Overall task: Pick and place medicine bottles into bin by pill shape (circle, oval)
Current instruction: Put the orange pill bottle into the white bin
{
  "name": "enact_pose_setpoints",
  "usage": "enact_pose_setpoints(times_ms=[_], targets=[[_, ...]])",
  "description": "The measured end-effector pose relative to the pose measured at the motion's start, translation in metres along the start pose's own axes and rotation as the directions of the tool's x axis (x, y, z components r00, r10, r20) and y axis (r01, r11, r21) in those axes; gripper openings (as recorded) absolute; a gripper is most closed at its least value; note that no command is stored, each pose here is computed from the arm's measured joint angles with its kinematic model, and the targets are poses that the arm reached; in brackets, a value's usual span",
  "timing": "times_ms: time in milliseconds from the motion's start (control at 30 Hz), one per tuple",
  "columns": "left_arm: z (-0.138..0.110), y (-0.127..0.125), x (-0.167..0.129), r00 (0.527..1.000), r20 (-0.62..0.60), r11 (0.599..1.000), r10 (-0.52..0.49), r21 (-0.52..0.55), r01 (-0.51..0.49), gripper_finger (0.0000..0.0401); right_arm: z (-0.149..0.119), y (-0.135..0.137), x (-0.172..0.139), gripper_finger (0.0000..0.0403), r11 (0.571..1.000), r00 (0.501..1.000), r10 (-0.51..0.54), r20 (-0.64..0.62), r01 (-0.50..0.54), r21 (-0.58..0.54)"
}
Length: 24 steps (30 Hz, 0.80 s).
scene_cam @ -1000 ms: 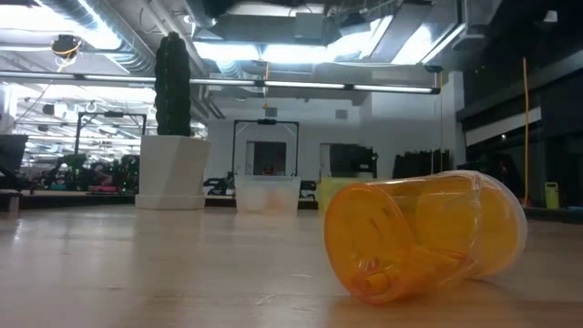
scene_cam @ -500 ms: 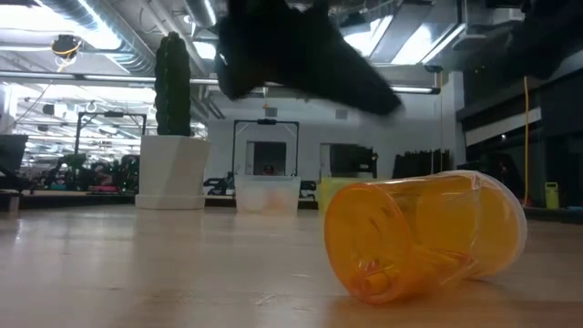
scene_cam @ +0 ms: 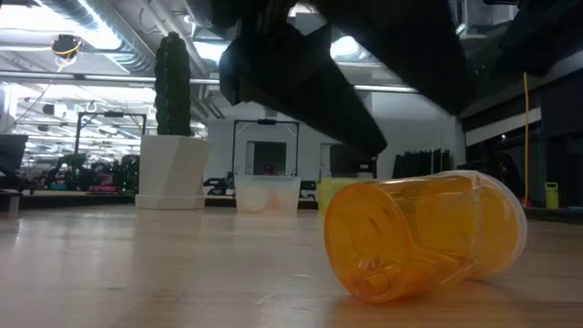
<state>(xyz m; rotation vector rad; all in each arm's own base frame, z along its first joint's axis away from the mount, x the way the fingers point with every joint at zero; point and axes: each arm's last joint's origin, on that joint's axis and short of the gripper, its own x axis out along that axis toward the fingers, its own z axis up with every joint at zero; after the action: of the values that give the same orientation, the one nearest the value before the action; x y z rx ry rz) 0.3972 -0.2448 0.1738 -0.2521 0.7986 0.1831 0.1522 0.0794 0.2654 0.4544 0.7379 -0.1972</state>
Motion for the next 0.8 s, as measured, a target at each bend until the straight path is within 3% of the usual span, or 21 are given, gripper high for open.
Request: enact_pose_setpoints(times_ms=[400, 600, 800], targets=[[-0.016, 0.001, 0.024, 0.999, -0.045, 1.000, 0.010, -0.009, -0.010, 0.0250, 0.000, 0.000, 0.000, 0.0205, 1.000, 1.000, -0.005, -0.004, 0.005, -0.007], [-0.024, 0.009, 0.038, 0.995, -0.083, 0.998, 0.064, 0.018, -0.062, 0.0248, 0.000, -0.001, 0.000, 0.0205, 1.000, 1.000, -0.023, 0.011, 0.023, -0.008], [-0.012, 0.019, 0.039, 0.994, -0.088, 0.994, 0.065, 0.091, -0.057, 0.0206, 0.000, -0.001, 0.000, 0.0205, 0.999, 1.000, -0.025, 0.014, 0.026, -0.022]])
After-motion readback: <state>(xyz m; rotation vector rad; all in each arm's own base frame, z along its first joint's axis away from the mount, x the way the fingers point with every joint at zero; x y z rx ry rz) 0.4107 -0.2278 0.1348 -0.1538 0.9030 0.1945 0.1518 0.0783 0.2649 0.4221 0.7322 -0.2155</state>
